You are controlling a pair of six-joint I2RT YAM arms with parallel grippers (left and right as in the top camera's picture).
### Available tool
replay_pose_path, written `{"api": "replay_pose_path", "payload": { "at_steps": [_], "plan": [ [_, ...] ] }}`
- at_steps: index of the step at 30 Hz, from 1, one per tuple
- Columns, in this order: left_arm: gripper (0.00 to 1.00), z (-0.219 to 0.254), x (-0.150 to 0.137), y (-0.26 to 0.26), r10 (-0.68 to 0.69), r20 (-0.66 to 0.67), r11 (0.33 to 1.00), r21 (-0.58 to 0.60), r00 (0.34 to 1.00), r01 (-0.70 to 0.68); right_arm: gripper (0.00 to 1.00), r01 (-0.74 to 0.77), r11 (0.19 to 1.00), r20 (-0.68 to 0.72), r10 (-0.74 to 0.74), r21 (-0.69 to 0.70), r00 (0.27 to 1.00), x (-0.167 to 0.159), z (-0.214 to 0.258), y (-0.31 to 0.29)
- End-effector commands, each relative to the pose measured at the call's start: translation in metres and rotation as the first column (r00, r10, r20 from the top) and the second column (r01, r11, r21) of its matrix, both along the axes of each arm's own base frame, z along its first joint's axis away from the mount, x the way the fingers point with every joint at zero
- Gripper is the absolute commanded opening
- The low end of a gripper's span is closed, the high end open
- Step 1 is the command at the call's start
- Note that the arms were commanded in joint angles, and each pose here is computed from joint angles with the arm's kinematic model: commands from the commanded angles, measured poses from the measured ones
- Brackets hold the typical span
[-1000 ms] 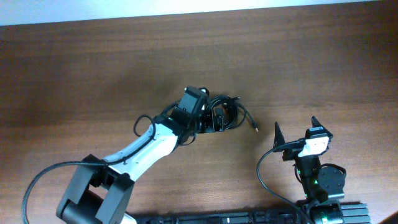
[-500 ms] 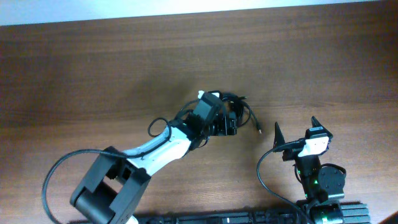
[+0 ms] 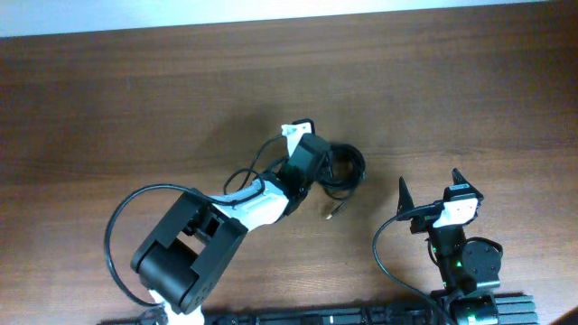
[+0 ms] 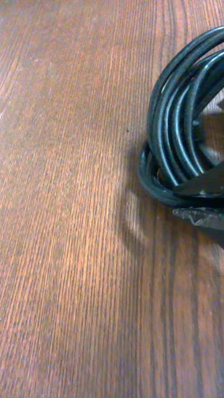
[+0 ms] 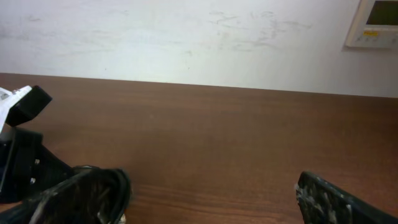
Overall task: Untangle cables
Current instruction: 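Reach the left gripper forward to the coiled black cable, then grasp the cable coil with the left gripper and lift it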
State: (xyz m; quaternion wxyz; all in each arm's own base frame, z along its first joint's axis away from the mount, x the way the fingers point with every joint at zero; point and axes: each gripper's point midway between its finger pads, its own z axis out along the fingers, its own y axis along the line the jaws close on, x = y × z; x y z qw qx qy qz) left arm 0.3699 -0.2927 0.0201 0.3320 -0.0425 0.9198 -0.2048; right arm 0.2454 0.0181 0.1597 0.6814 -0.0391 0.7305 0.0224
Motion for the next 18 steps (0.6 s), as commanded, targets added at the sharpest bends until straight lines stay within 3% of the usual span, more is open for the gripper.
{"api": "replay_pose_path", "payload": {
  "at_steps": [1, 4, 7, 10, 11, 12, 13, 14, 16, 18],
  "plan": [
    [0.0, -0.003, 0.0, 0.026, 0.049, -0.03, 0.997, 0.061, 0.998, -0.047, 1.0, 0.001, 1.0, -0.003, -0.001, 0.0, 1.0, 0.0, -0.003, 0.0],
    [0.0, 0.025, 0.0, 0.082, 0.175, -0.042, 0.972, 0.169, 0.984, -0.165, 1.0, 0.001, 1.0, -0.003, -0.001, 0.0, 1.0, 0.0, -0.003, 0.0],
    [0.0, 0.038, -0.03, 0.131, 0.333, -0.166, 0.931, 0.216, 0.928, -0.295, 1.0, 0.001, 1.0, -0.003, -0.001, 0.0, 1.0, 0.0, -0.003, 0.0],
    [0.0, 0.036, -0.036, 0.132, 0.354, -0.192, 0.926, 0.213, 0.915, -0.313, 1.0, 0.001, 1.0, -0.003, -0.001, 0.0, 1.0, 0.0, -0.003, 0.0],
    [0.16, 0.036, -0.036, 0.132, 0.355, -0.19, 0.925, 0.215, 0.915, -0.314, 1.0, 0.001, 1.0, -0.003, -0.001, 0.0, 1.0, 0.0, -0.003, 0.0],
    [0.4, 0.035, -0.038, 0.133, 0.355, -0.194, 0.924, 0.221, 0.914, -0.312, 1.0, 0.001, 1.0, -0.003, -0.001, 0.0, 1.0, 0.0, -0.003, 0.0],
    [0.82, 0.032, -0.044, 0.138, 0.361, -0.215, 0.919, 0.249, 0.907, -0.307, 0.99, 0.001, 1.0, -0.003, -0.001, 0.0, 1.0, 0.0, -0.003, 0.0],
    [0.87, 0.03, -0.047, 0.142, 0.368, -0.227, 0.914, 0.266, 0.902, -0.306, 1.0, 0.002, 1.0, -0.003, -0.002, 0.0, 1.0, 0.0, -0.003, 0.0],
    [0.85, 0.024, -0.058, 0.145, 0.363, -0.27, 0.914, 0.287, 0.892, -0.285, 1.0, 0.001, 1.0, -0.003, -0.001, 0.0, 1.0, 0.0, -0.003, 0.0],
    [0.77, 0.012, -0.073, 0.134, 0.292, -0.367, 0.943, 0.267, 0.883, -0.201, 0.99, 0.002, 1.0, -0.003, -0.002, 0.0, 1.0, 0.0, -0.003, 0.0]
  ]
}}
